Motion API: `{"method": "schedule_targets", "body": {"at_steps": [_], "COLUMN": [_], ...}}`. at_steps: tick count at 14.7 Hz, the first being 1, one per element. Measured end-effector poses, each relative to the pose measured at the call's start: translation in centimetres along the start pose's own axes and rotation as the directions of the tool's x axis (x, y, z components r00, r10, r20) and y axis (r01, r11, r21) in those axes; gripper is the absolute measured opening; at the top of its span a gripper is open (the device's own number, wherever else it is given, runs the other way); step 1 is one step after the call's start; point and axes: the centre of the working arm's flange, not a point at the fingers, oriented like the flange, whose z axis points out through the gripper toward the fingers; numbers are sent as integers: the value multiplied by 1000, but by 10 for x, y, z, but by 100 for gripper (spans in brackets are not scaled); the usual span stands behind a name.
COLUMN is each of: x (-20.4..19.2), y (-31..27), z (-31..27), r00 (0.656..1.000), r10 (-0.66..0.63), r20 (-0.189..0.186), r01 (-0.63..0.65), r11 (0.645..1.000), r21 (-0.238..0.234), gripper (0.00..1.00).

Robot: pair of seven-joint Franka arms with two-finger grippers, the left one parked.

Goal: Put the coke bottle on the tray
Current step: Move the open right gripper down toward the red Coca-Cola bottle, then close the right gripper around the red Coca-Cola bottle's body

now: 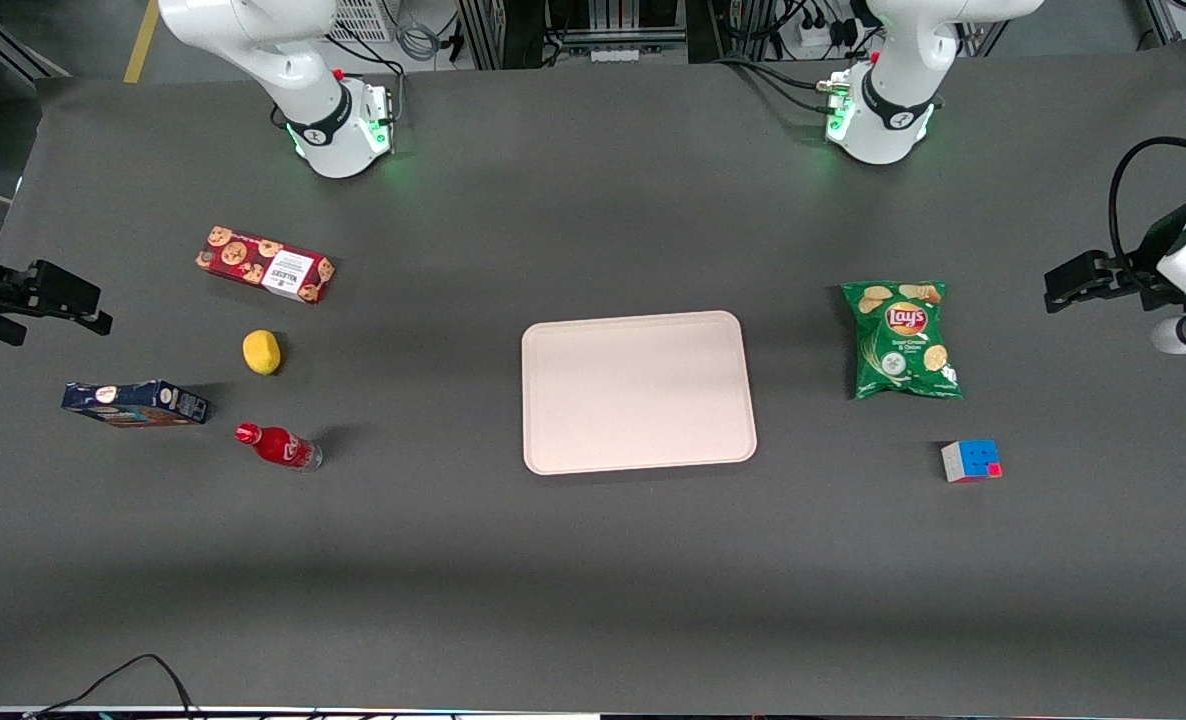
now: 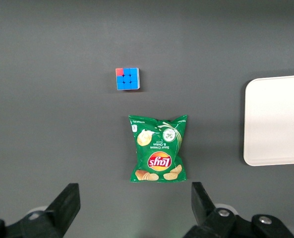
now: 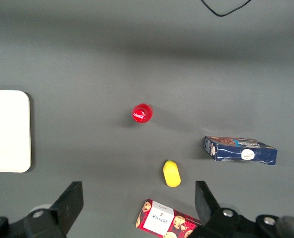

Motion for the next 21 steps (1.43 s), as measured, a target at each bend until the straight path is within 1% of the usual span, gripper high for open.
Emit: {"method": "schedule_targets", "body": {"at_steps": [2, 6, 7, 12, 14, 16, 18, 21], "x": [2, 2, 3, 24, 35, 47, 57, 59], "y": [-2, -3, -6, -14, -14, -15, -19, -26], "z": [3, 3, 6, 58, 84, 114, 150, 215], "r00": [1000, 1000, 1000, 995, 995, 996, 998, 999], "r10": [3, 1, -4, -17, -19, -22, -31, -46], "r20": [7, 7, 15, 95, 102, 84, 50, 17], "r01": [-3, -1, 4, 18, 20, 23, 32, 46], "r11": [1000, 1000, 1000, 1000, 1000, 1000, 999, 999], "r21": [0, -1, -1, -1, -4, -9, -13, -19], "gripper": [100, 100, 100, 100, 100, 100, 100, 100]}}
